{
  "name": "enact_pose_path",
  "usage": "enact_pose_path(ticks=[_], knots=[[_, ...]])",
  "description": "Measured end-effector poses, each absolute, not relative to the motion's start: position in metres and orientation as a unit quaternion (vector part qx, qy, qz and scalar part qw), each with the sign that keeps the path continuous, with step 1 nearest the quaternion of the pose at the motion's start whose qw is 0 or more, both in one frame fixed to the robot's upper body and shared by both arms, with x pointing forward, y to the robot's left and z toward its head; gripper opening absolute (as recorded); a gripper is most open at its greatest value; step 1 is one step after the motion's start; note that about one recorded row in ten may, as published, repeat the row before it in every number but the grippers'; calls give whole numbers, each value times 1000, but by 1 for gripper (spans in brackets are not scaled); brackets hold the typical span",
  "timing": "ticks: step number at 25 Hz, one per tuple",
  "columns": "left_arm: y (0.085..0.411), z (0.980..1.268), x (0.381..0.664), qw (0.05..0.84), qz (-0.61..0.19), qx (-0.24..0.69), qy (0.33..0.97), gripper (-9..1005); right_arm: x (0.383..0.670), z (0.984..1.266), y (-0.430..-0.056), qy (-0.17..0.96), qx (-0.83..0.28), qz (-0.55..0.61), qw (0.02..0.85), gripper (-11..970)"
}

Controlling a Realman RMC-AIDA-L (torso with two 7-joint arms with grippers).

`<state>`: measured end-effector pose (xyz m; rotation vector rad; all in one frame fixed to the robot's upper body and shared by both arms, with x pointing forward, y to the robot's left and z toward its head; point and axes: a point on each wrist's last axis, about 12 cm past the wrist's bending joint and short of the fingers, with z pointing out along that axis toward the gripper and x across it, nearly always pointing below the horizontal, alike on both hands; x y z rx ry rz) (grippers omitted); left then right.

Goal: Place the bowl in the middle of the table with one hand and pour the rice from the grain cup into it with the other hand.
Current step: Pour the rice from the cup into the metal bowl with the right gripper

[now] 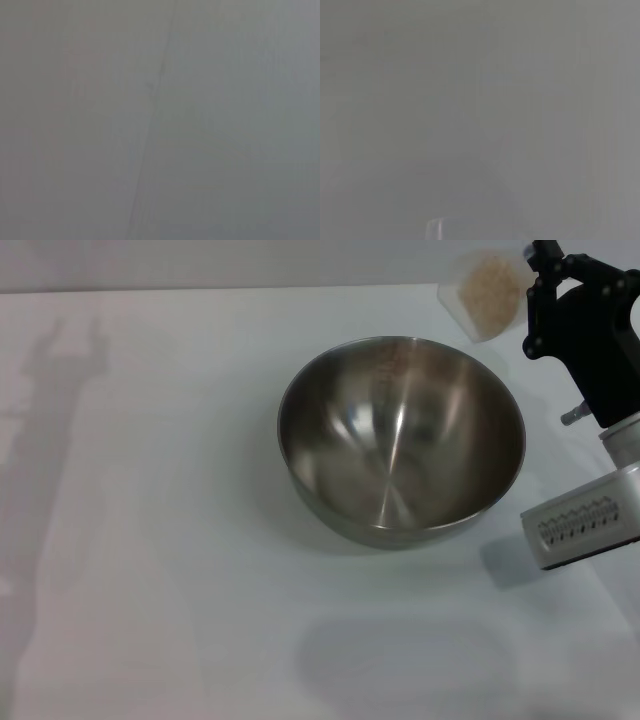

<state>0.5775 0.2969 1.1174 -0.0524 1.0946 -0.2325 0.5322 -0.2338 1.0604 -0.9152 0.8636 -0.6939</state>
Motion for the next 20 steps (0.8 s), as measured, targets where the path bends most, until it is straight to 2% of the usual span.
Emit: enact_pose_path(ticks=[9, 20], knots=[[301, 1115, 577, 844, -104, -33, 525, 472, 530, 1061, -228, 325, -473, -390, 720, 8], [301, 1117, 578, 845, -106, -35, 522, 472, 529, 1061, -224, 277, -505, -425, 698, 7]])
